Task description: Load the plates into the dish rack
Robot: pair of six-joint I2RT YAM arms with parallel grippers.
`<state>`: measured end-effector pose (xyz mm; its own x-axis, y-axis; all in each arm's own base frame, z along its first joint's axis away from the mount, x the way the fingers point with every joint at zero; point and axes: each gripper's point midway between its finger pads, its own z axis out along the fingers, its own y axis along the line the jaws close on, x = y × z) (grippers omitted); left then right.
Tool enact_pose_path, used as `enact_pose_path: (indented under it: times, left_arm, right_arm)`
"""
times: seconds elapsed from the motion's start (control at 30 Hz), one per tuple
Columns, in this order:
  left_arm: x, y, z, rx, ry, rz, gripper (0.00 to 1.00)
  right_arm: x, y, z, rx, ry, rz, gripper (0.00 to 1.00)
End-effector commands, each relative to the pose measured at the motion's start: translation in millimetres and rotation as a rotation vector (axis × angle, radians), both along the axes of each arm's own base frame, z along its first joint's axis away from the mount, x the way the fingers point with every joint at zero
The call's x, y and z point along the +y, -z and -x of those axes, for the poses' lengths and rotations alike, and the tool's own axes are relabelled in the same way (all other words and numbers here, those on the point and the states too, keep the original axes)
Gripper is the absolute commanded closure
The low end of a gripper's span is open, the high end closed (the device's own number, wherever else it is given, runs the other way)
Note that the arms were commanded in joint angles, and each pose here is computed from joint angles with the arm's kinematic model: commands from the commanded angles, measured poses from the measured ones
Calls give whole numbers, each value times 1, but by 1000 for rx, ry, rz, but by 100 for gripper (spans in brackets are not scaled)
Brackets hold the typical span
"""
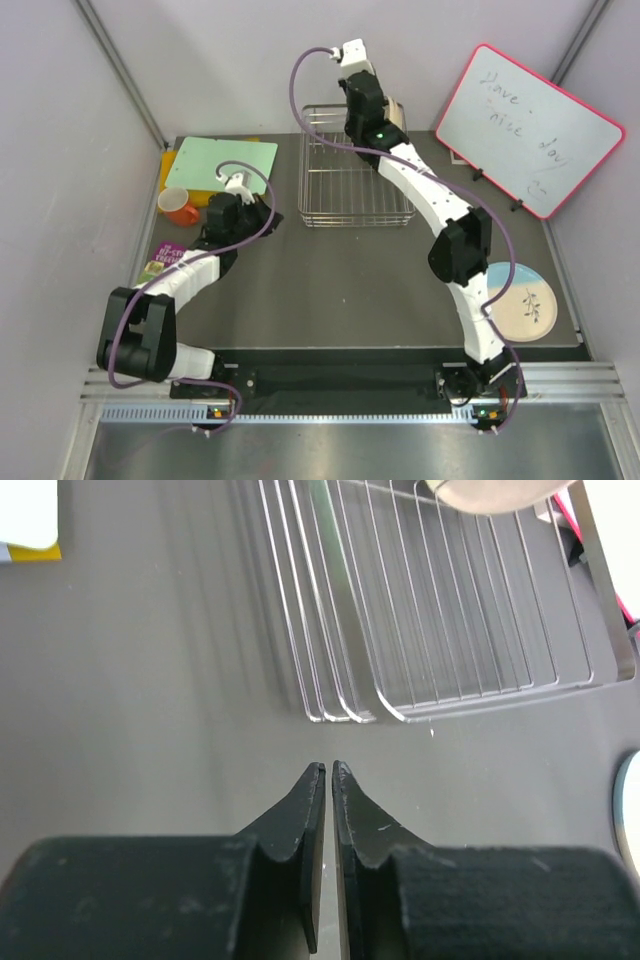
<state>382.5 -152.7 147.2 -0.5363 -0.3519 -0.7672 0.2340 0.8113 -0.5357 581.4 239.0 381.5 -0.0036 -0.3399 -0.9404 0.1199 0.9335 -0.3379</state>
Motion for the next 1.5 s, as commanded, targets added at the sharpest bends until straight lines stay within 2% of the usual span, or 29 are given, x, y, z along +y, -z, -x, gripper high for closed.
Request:
enact_pose_path:
  times: [0.0, 0.07, 0.2, 0.3, 0.77, 0.93, 1.23, 1.47]
  left_arm:
    - [-4, -15, 4, -54, 24, 16, 86]
    - [-4, -15, 5, -52, 37, 4, 84]
    - [-4, -19, 2, -65, 46, -18, 69]
    - [-2, -18, 3, -76, 50, -40, 63]
    - [-1, -10, 7, -62, 61, -54, 60]
    - [-2, -3, 9, -43, 75, -62, 60]
    - [-5, 3, 7, -38, 93, -61, 59]
    - [-6, 5, 5, -37, 99, -60, 59]
  right_arm:
    - [-17, -57, 6, -188, 73, -82, 100]
    - [-16, -50, 4, -171, 80, -64, 100]
    - [-16, -28, -4, -135, 96, -21, 100]
    - [-16, -18, -9, -132, 107, 2, 100]
    - [-17, 21, -31, -103, 134, 61, 100]
    - [-16, 11, -30, -144, 144, 78, 100]
    - [-11, -39, -13, -265, 136, 122, 100]
    - [-5, -12, -20, -201, 115, 133, 100]
